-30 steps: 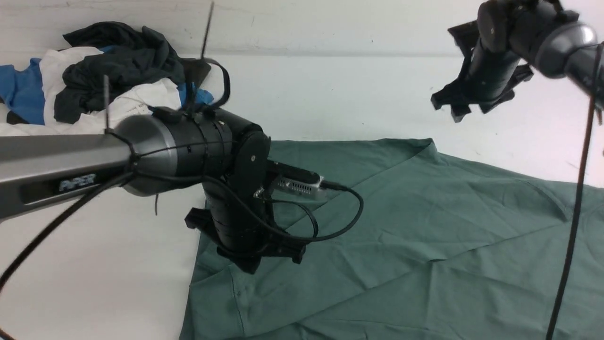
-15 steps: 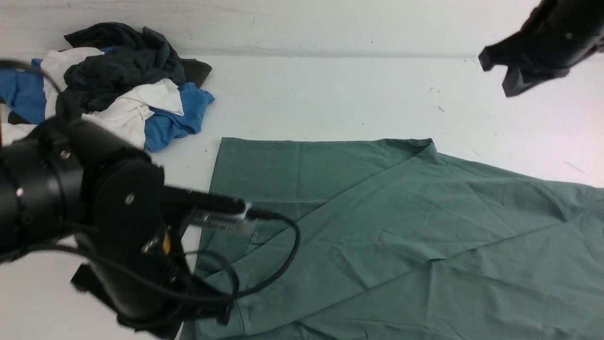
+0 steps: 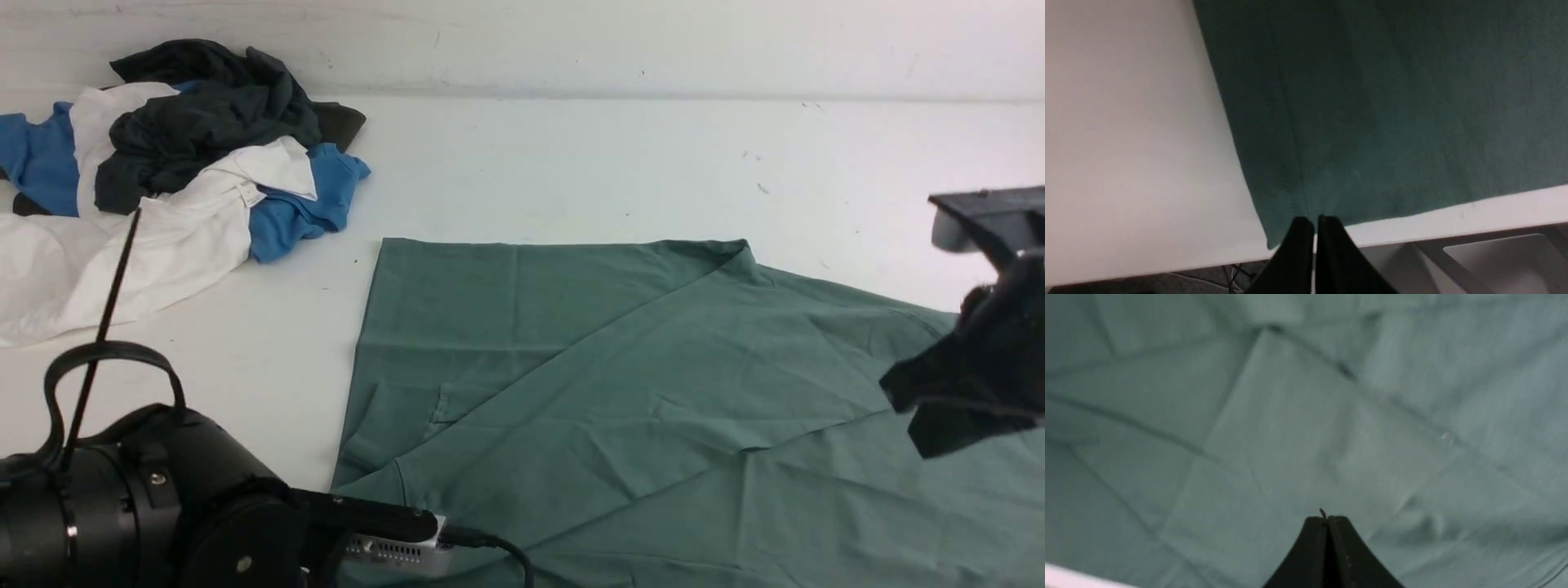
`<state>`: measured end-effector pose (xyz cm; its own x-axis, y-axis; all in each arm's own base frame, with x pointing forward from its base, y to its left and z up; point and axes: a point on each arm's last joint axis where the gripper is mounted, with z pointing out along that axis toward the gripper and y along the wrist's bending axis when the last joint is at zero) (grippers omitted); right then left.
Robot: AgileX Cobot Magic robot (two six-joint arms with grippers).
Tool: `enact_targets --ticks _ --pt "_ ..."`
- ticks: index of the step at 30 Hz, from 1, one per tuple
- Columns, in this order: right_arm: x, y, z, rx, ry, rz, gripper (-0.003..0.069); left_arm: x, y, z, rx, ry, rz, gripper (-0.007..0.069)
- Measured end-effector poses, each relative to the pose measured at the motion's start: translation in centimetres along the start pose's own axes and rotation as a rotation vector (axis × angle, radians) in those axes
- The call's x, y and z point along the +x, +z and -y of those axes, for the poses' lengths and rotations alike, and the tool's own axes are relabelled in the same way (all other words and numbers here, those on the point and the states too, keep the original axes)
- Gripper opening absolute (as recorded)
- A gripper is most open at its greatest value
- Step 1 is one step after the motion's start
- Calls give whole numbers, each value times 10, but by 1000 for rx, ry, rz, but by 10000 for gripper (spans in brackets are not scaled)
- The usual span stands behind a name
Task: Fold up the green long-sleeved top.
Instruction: Use both arms simultaneously to clamp the lower edge of the clothing fabric
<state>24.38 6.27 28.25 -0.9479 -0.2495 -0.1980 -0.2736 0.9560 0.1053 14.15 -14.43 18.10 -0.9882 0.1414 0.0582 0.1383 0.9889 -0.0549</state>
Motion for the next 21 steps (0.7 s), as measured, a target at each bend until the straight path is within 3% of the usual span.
enact_targets --ticks 4,11,17,21 --pt "15 -1 -9 -8 -34 -1 -14 0 2 -1 -30 7 27 34" --pt "26 -19 -15 -9 -60 69 -14 10 18 -15 -104 -35 15 157" --pt "31 -28 -16 -6 -65 104 -14 12 19 -11 -58 -66 1 224" --pt "31 -28 -16 -9 -64 106 -14 10 19 -9 -32 -69 21 316"
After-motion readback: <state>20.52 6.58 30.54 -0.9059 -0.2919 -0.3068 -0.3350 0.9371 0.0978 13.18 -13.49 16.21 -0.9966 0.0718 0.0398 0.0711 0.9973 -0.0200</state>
